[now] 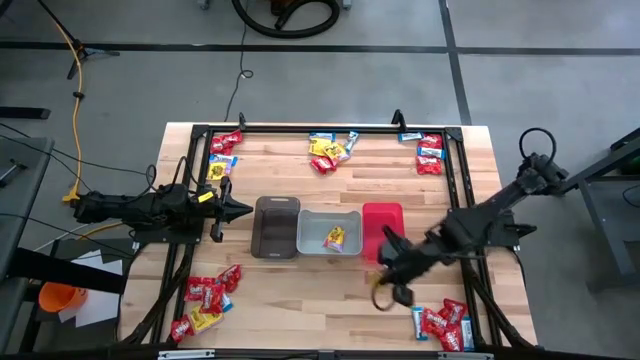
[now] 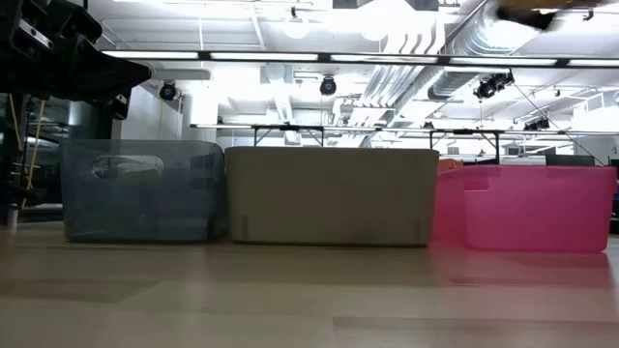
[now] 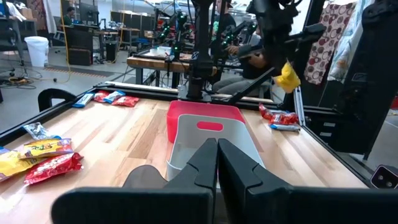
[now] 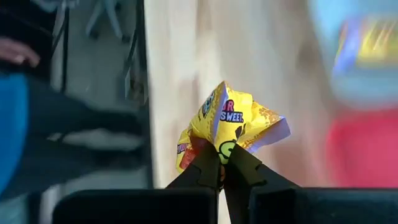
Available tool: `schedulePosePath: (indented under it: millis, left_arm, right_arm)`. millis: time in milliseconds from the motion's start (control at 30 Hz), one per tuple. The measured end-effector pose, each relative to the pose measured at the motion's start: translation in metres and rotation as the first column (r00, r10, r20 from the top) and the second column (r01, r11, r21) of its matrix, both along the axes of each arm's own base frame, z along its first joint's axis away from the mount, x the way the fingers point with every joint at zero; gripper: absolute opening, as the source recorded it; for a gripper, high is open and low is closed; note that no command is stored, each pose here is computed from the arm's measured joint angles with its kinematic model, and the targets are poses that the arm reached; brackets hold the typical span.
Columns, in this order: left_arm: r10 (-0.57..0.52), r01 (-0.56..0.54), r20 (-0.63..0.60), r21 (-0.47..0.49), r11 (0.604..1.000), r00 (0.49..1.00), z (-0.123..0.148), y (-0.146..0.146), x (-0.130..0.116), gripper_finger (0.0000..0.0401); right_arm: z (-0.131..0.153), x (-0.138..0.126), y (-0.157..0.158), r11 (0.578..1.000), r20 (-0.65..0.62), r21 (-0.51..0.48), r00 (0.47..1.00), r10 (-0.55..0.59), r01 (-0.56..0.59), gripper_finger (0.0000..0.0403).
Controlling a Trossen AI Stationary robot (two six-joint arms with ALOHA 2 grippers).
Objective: Sort candy
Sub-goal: Put the yellow candy into the gray bin
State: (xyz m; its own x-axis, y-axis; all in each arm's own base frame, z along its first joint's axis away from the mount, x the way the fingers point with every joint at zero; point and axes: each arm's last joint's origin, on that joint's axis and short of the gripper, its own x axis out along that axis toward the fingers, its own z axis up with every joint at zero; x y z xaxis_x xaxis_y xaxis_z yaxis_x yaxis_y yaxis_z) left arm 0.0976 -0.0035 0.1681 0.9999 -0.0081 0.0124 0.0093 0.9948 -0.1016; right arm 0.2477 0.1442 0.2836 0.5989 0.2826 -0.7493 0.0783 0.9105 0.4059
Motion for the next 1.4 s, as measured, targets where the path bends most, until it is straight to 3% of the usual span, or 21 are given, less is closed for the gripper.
schedulePosePath:
  millis: [233,367,533,867,1100,1400]
  left_arm:
    - [0.0,0.0,-0.001,0.0,1.0,1.0,0.0,0.0,0.0,0.0001]
    - [0.0,0.0,0.0,0.0,1.0,1.0,0.0,0.0,0.0,0.0001]
    - [0.0,0.0,0.0,0.0,1.0,1.0,0.0,0.0,0.0,0.0001]
    - [0.0,0.0,-0.001,0.0,1.0,1.0,0.0,0.0,0.0,0.0001]
    - [0.0,0.0,0.0,0.0,1.0,1.0,0.0,0.0,0.0,0.0001]
    - [0.0,0.0,0.0,0.0,1.0,1.0,0.0,0.0,0.0,0.0001]
  right_arm:
    - [-0.006,0.063,-0.038,0.993,0.293,-0.119,0.956,0.021,0.015,0.0001]
    - [0.002,0.08,-0.061,0.986,0.433,-0.155,0.902,0.008,0.066,0.0001]
    - [0.006,0.086,-0.078,0.983,0.466,-0.127,0.883,-0.056,0.13,0.0001]
    - [0.003,0.085,-0.08,0.98,0.438,-0.146,0.897,-0.057,0.133,0.0006]
    - [-0.001,0.083,-0.084,0.952,0.415,-0.241,0.907,-0.075,0.189,0.0068]
    - [-0.003,0.082,-0.085,0.938,0.397,-0.269,0.912,-0.099,0.219,0.0198]
